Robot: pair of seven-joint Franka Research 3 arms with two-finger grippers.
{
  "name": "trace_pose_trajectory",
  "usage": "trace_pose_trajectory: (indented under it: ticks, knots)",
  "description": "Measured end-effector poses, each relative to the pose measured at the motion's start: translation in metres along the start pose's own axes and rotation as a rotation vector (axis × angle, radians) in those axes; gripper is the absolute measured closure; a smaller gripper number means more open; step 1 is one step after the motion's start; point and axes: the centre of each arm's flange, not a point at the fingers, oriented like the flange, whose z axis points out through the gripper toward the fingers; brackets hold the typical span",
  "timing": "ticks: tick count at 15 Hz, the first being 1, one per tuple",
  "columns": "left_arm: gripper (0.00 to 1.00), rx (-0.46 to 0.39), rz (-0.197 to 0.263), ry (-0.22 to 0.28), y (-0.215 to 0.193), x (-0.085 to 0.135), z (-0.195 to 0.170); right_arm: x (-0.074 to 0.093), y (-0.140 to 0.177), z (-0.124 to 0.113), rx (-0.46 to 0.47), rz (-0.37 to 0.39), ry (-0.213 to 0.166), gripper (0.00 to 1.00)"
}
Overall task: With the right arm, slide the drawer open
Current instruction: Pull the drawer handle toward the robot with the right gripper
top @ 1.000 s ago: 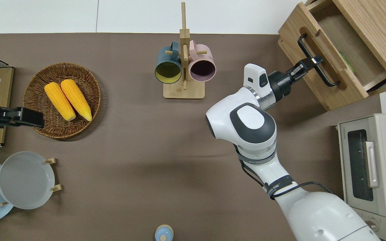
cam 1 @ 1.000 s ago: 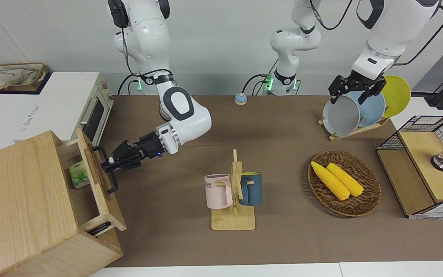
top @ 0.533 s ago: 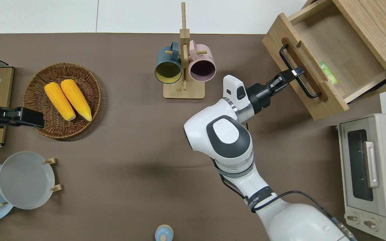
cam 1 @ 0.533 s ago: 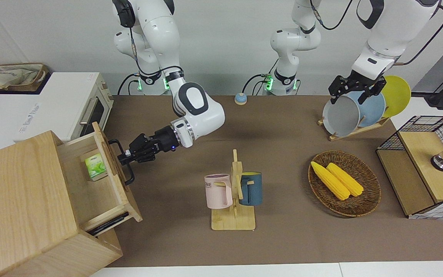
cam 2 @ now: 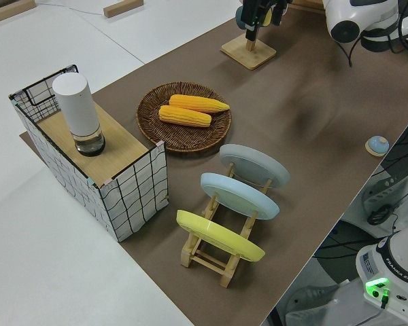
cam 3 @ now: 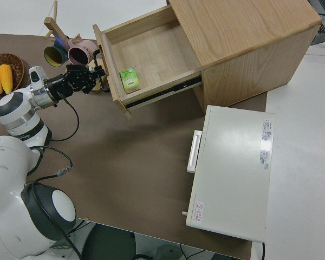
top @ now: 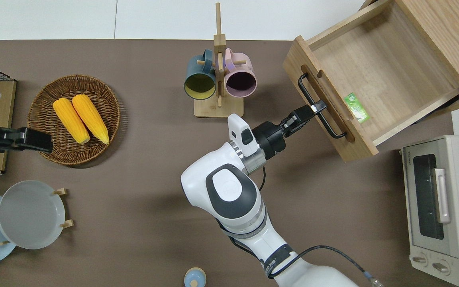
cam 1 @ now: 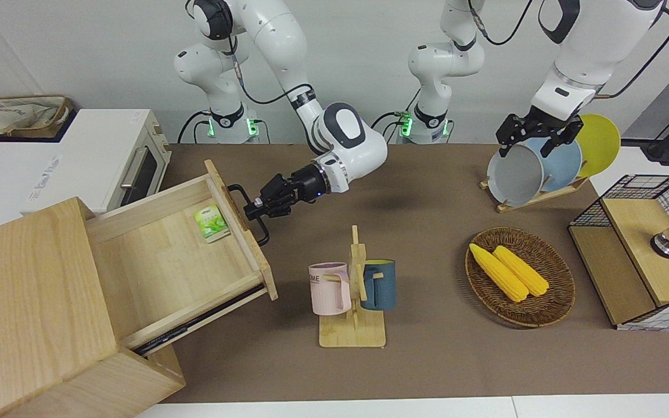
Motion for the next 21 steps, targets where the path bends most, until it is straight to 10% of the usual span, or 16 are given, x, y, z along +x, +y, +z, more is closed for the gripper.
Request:
trace_pose_trajectory:
  ticks: [5, 13, 21]
  knots:
    - [0.00, 0.000, 0.000, 0.000, 0.000, 0.000, 0.000, 0.000, 0.000, -0.001, -0.001, 0.000, 0.001, 0.76]
    - [0.00, 0.000, 0.000, 0.000, 0.000, 0.000, 0.000, 0.003, 0.006, -0.007, 0.009, 0.064, 0.005, 0.03]
    - [0.00, 0.000, 0.000, 0.000, 0.000, 0.000, 0.000, 0.005, 0.041, -0.030, 0.317, 0.224, -0.121, 0.02]
